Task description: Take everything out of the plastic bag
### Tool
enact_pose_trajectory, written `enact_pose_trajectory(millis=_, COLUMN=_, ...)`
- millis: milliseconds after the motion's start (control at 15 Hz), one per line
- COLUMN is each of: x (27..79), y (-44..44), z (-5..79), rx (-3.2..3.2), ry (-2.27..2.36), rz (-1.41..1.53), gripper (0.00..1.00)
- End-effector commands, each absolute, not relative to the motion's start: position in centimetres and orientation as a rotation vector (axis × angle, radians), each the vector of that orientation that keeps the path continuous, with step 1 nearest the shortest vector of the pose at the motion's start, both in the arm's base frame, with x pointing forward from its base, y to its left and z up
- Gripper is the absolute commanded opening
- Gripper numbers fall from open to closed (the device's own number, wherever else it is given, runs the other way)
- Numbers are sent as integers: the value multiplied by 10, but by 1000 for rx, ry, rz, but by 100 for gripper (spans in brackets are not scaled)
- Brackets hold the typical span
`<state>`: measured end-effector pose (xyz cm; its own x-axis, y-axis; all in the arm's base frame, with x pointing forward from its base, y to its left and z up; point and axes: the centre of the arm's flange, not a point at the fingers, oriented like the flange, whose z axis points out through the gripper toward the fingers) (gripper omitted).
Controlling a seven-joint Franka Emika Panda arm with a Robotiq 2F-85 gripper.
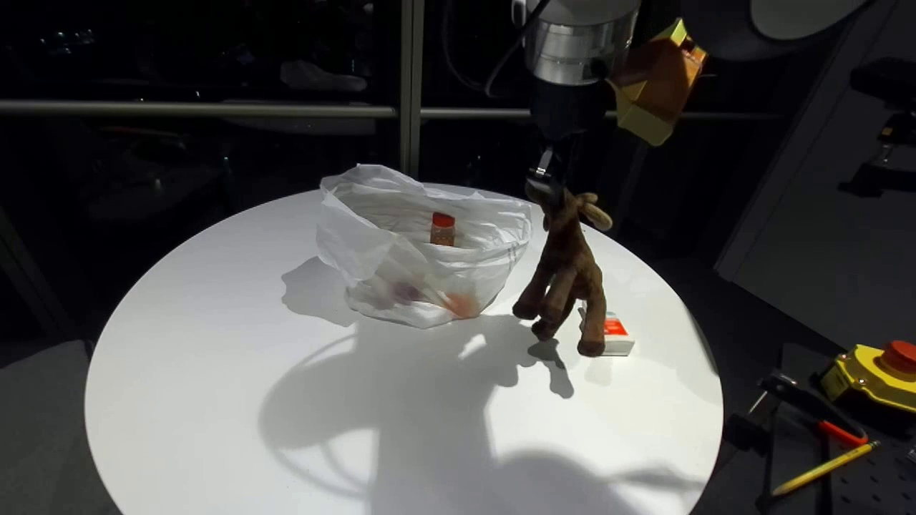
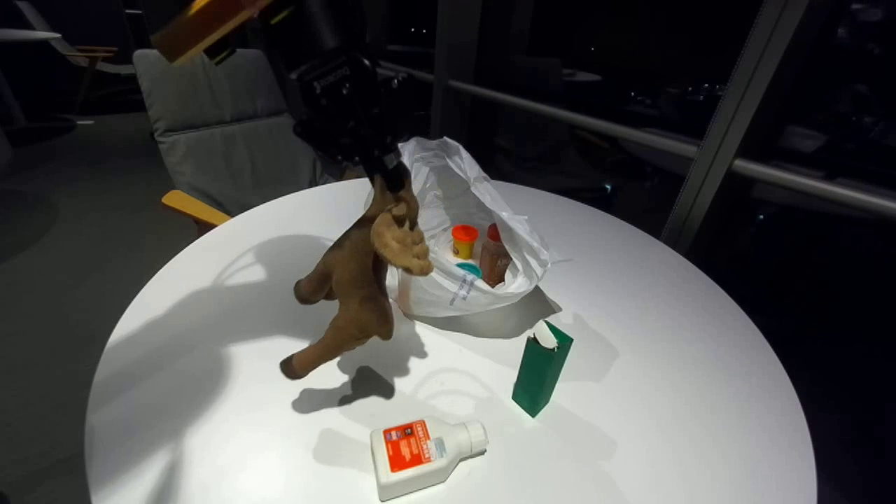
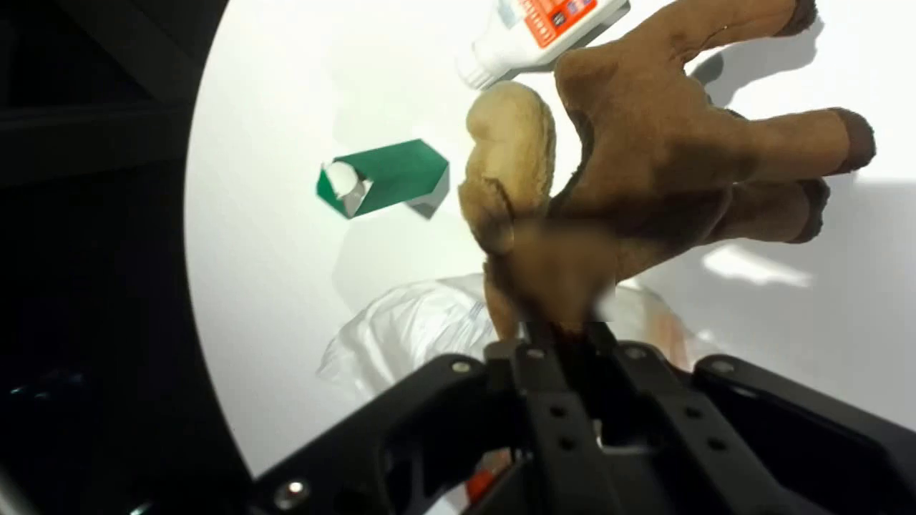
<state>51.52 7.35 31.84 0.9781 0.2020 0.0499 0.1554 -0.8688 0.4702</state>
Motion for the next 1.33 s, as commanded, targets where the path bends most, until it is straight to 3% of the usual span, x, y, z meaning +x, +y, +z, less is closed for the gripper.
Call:
enact_pose_trajectory(millis=0, x=527, y=68, z=280, rx=2732, ry=355, rz=-77, gripper=9)
enact_pose_trajectory(millis=333, x=541, y=59, z=224, rx=2795, ry=353, rz=-330, gripper=9)
enact_pose_trajectory(millis=400, x=544, y=57, z=220, rx=2799, ry=359, rz=-360, gripper=37)
enact_pose_trajectory(millis=467, x=545, y=56, z=221, rx=2804, ry=345, rz=-368, gripper=38)
enact_pose_trajectory(millis=1000, x=571, y=60, z=294, rx=2886, ry=239, rz=-151, gripper=96)
enact_pose_trajectory(millis=1267, x=601, y=62, z=307, rx=2993, ry=38, rz=45, gripper=100)
